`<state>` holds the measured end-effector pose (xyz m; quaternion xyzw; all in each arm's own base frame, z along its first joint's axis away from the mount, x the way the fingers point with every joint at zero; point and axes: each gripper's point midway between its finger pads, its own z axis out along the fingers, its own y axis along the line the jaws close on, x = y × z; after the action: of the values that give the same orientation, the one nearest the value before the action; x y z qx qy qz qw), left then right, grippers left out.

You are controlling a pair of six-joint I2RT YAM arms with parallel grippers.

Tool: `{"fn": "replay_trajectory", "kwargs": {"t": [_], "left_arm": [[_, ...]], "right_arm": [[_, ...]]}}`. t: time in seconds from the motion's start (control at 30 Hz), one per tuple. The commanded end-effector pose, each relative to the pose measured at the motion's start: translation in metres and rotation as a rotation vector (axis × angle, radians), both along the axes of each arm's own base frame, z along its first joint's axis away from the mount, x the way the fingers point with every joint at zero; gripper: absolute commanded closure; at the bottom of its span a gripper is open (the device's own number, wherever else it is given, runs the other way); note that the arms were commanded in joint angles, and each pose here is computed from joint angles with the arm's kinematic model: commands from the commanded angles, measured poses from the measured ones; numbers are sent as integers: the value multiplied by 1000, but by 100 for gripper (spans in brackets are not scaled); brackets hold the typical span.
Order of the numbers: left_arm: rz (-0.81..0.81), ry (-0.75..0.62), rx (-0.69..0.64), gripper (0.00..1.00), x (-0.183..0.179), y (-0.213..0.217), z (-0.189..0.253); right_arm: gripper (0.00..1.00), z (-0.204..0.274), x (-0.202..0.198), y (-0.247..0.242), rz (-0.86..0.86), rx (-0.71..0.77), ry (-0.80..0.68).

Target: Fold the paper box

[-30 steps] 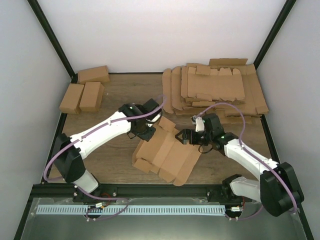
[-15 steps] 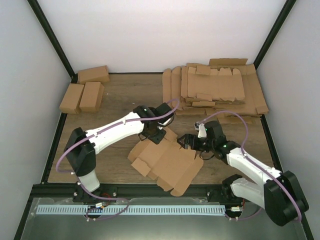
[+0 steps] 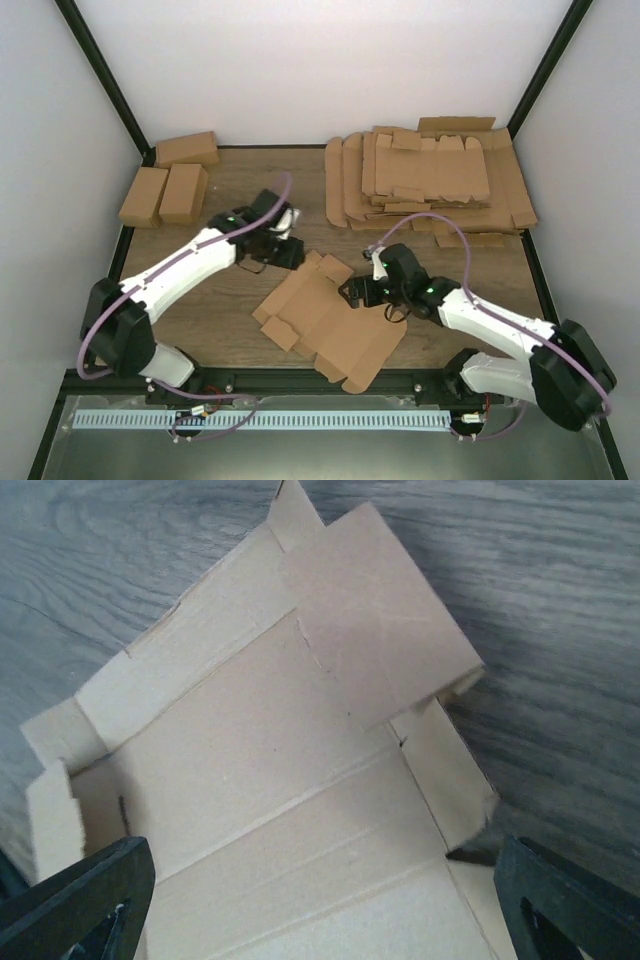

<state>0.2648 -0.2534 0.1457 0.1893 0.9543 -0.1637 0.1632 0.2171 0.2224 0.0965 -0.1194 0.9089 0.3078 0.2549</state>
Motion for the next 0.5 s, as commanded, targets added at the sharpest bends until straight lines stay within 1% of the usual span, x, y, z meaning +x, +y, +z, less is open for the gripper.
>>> {"fn": "replay_trajectory", "kwargs": {"t": [0.0,0.13,0.3,0.47], "left_arm": [[157,20,-119,40,17,40,-7],[254,34,-130,40,21,70,-26],[321,61,-202,40,19,78,-52],[346,72,-193,40,20,83,-72]], "right_arm": [[4,11,26,18,47,-142,-185],[2,9,46,30,55,-322,-306],[7,-8,58,49,133,-504,-390],[9,-37,58,63,243,-652,-440]]}}
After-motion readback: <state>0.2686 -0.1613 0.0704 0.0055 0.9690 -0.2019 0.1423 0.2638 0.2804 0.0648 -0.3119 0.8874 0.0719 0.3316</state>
